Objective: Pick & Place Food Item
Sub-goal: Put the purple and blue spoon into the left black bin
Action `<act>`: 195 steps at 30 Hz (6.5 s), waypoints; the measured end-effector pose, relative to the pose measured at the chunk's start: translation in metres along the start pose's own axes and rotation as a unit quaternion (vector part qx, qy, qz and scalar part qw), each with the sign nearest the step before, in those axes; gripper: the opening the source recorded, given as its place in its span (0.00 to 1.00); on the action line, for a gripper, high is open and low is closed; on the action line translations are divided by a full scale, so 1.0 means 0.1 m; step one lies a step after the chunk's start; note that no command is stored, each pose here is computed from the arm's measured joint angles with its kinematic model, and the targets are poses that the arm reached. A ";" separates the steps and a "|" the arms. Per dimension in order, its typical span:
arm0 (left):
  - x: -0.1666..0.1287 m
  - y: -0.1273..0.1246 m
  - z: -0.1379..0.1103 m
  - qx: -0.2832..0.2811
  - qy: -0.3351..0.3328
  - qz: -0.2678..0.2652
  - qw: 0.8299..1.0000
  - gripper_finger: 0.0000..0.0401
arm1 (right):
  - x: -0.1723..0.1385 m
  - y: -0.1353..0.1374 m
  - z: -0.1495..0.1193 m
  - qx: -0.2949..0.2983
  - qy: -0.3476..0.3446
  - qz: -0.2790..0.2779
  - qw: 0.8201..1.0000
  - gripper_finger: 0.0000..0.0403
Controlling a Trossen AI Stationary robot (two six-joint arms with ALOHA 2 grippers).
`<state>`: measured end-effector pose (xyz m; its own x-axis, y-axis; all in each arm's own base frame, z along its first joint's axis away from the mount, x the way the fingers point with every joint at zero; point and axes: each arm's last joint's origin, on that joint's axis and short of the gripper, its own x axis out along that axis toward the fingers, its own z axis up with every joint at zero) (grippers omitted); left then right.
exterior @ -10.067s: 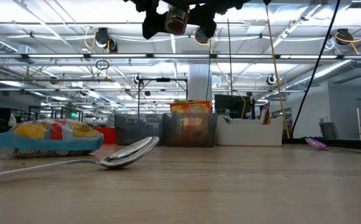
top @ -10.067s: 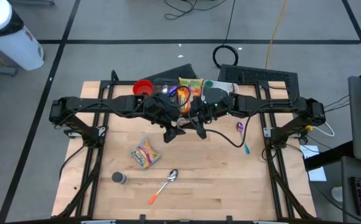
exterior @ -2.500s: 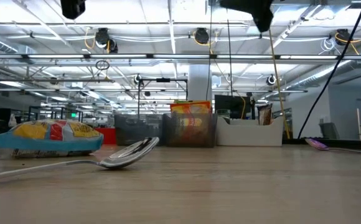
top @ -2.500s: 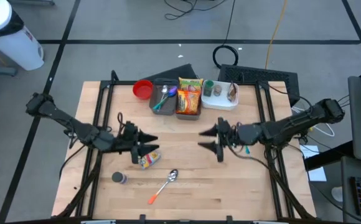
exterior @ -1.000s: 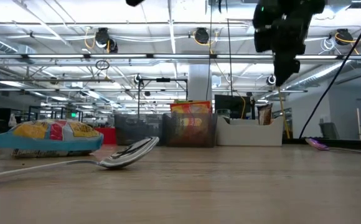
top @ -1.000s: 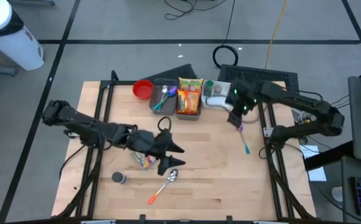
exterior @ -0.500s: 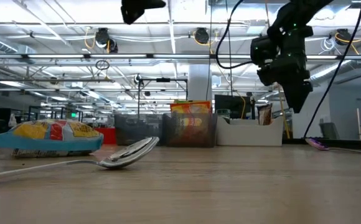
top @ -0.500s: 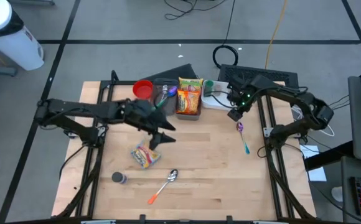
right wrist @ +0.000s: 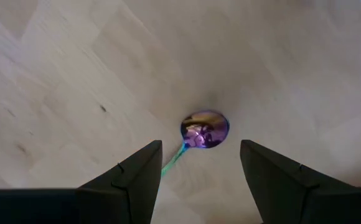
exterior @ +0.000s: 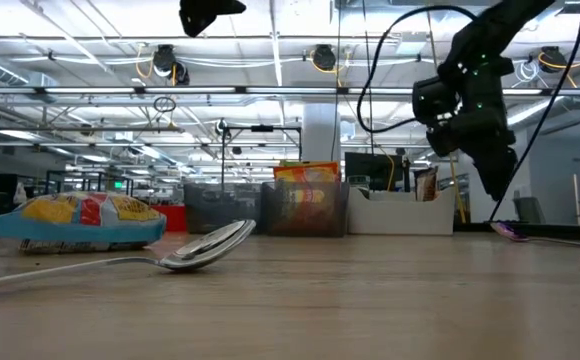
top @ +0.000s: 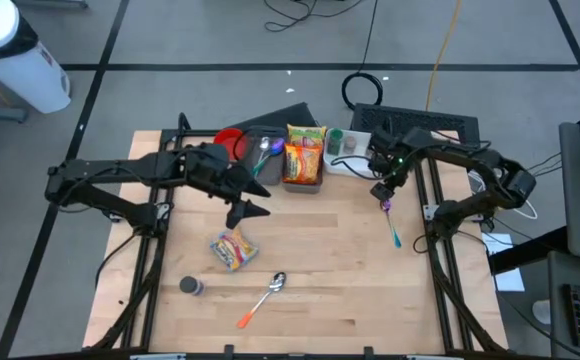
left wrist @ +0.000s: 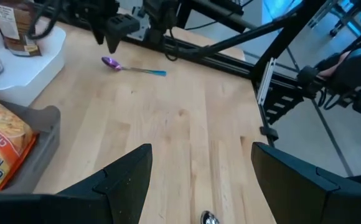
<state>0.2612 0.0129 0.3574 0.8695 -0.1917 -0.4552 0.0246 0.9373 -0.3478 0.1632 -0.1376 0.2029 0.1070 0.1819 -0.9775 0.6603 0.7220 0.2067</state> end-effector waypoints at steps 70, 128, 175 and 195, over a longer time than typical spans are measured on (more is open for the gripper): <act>0.01 0.13 0.08 -0.019 -0.034 0.040 0.998 0.70 | 0.52 -0.13 -0.05 -0.003 0.020 -0.010 1.000 0.33; 0.41 0.32 -0.04 -0.035 0.042 0.002 0.999 0.70 | -0.63 1.15 -0.24 -0.028 -0.519 0.227 0.824 0.00; 1.04 0.57 0.08 -0.164 -0.028 -0.122 0.978 0.19 | -0.83 1.46 -0.17 -0.093 -0.649 0.269 0.705 0.00; 1.04 0.55 0.07 -0.108 -0.028 -0.130 0.985 0.01 | -0.86 1.48 -0.18 -0.102 -0.655 0.281 0.694 0.07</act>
<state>0.3565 0.0470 0.2965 0.8739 -0.3947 -0.2837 0.1496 0.7737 -0.6156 0.2383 -0.0347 0.3187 0.9771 -0.1935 0.0882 0.1356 0.8864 0.4426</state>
